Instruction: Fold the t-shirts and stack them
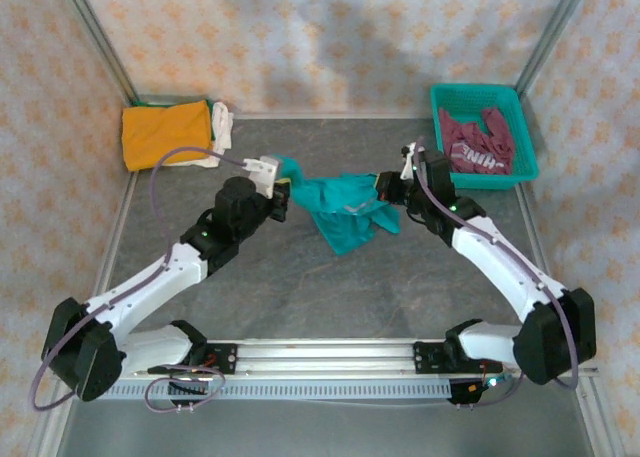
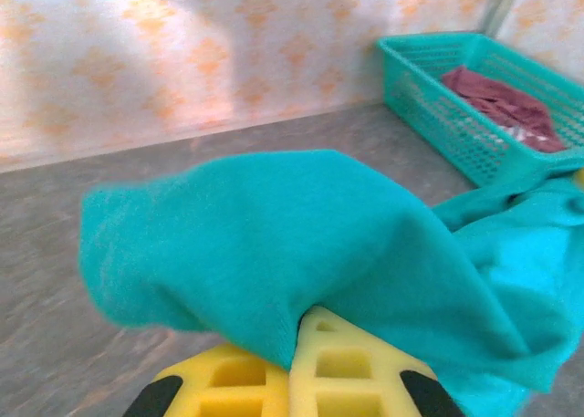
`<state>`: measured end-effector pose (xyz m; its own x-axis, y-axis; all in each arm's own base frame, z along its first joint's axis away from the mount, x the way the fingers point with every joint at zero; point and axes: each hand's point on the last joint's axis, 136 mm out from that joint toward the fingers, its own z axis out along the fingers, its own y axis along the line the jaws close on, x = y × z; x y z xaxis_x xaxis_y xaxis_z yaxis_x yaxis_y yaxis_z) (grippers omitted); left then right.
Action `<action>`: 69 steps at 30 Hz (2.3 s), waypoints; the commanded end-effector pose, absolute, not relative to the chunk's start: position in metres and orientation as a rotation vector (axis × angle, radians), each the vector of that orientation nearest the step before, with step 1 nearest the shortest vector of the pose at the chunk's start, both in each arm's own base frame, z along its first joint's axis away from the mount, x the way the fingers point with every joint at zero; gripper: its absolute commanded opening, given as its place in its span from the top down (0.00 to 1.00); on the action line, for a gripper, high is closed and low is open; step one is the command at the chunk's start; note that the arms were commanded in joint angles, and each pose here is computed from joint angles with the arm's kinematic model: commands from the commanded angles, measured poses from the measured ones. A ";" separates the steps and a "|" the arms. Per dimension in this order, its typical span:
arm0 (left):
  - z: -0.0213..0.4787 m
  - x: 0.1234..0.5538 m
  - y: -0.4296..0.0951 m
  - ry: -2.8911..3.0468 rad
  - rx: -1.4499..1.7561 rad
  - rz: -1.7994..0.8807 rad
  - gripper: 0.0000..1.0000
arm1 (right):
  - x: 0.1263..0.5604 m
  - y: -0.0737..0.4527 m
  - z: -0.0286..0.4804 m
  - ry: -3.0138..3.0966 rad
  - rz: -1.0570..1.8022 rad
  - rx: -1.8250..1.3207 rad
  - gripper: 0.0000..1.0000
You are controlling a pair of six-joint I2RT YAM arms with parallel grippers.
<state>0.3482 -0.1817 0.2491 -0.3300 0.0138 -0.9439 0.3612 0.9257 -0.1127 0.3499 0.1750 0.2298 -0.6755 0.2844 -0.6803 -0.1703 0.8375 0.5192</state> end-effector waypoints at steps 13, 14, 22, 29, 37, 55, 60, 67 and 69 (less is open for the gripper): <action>0.356 0.319 -0.144 1.719 0.299 -0.307 1.00 | 0.326 0.164 0.358 1.973 0.601 -0.095 1.00; 0.370 0.315 -0.143 1.703 0.307 -0.314 1.00 | 0.321 0.167 0.366 1.962 0.599 -0.121 1.00; 0.394 0.295 -0.141 1.698 0.316 -0.364 1.00 | 0.313 0.193 0.304 2.055 0.655 -0.198 0.95; 0.351 0.310 -0.129 1.857 0.145 -0.339 1.00 | 0.306 0.276 0.194 2.221 0.845 -0.312 0.60; 0.390 0.330 -0.148 1.859 0.003 -0.363 1.00 | 0.249 0.356 0.189 2.000 1.066 -0.661 0.36; 0.444 0.408 -0.185 1.845 -0.299 -0.024 1.00 | 0.279 0.375 0.144 1.924 0.872 -0.364 0.13; 0.438 0.407 -0.179 1.858 -0.305 0.024 1.00 | 0.297 0.334 0.143 1.899 0.665 -0.208 0.13; 0.431 0.402 -0.169 1.847 -0.327 0.055 1.00 | 0.300 0.311 0.124 1.944 0.554 -0.138 0.14; 0.428 0.403 -0.169 1.848 -0.327 0.055 1.00 | 0.297 0.338 0.121 1.950 0.648 -0.225 0.14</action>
